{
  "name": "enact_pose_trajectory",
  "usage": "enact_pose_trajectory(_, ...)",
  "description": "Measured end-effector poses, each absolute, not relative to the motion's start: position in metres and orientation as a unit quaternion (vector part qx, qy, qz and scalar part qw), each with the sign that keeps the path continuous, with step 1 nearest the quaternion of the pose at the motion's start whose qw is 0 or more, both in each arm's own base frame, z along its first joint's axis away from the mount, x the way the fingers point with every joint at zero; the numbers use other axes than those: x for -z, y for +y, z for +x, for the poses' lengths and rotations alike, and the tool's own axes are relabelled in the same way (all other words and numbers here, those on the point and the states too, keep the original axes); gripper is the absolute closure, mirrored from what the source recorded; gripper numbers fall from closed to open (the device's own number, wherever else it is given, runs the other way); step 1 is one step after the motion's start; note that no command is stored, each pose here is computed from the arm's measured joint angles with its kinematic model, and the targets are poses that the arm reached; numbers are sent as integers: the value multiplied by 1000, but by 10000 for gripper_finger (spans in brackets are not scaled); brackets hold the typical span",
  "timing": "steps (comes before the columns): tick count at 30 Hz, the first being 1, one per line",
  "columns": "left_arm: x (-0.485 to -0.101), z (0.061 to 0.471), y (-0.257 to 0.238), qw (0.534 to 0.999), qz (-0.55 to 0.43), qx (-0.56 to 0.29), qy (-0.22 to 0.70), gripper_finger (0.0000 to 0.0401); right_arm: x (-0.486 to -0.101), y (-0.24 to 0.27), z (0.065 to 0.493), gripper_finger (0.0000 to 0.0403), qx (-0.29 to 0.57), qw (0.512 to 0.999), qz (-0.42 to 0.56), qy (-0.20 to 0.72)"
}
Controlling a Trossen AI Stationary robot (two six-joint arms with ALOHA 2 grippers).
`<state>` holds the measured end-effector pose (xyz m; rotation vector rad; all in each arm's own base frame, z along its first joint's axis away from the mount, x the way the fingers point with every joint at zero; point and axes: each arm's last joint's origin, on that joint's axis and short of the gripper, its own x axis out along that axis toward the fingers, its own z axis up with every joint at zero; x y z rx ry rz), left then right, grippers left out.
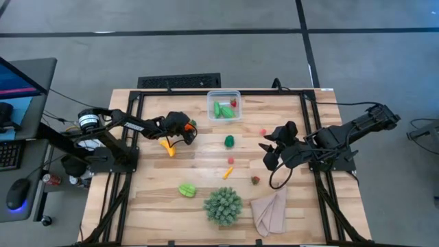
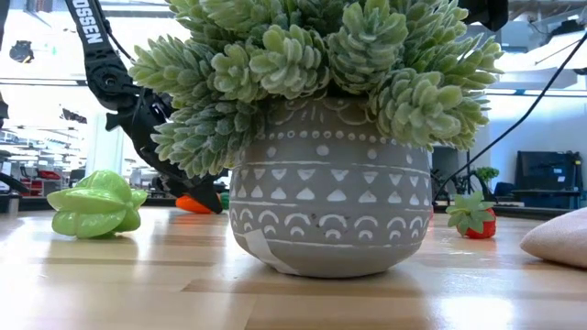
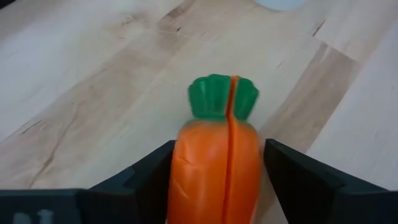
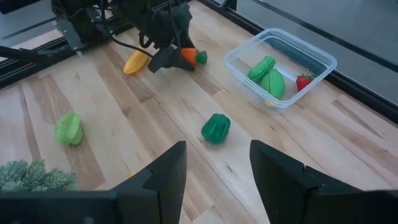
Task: Pick and placing Produce into tupperware
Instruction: Put the carrot into the transparent bin
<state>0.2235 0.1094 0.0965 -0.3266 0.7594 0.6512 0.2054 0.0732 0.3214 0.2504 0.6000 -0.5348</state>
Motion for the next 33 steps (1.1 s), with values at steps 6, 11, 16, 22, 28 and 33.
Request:
enact_pose_trajectory(6,-96,223,109,864,-157,-312,363,214,-321,73,205,234,261,913,121,290)
enact_pose_trajectory(11,-96,223,109,864,-157,-311,363,234,-321,73,205,234,261,913,121,290)
enact_pose_trajectory(16,-96,223,109,864,-161,-312,361,229,-321,73,205,234,261,913,121,290)
enact_pose_trajectory(22,-100,224,110,867,-175,-314,344,222,-321,73,205,234,261,913,121,291)
enact_pose_trajectory(28,-116,224,107,884,-180,-295,315,227,-321,73,205,234,261,913,120,291)
enact_pose_trajectory(33,-133,223,108,896,-177,-296,278,227,-322,73,205,234,267,913,117,287)
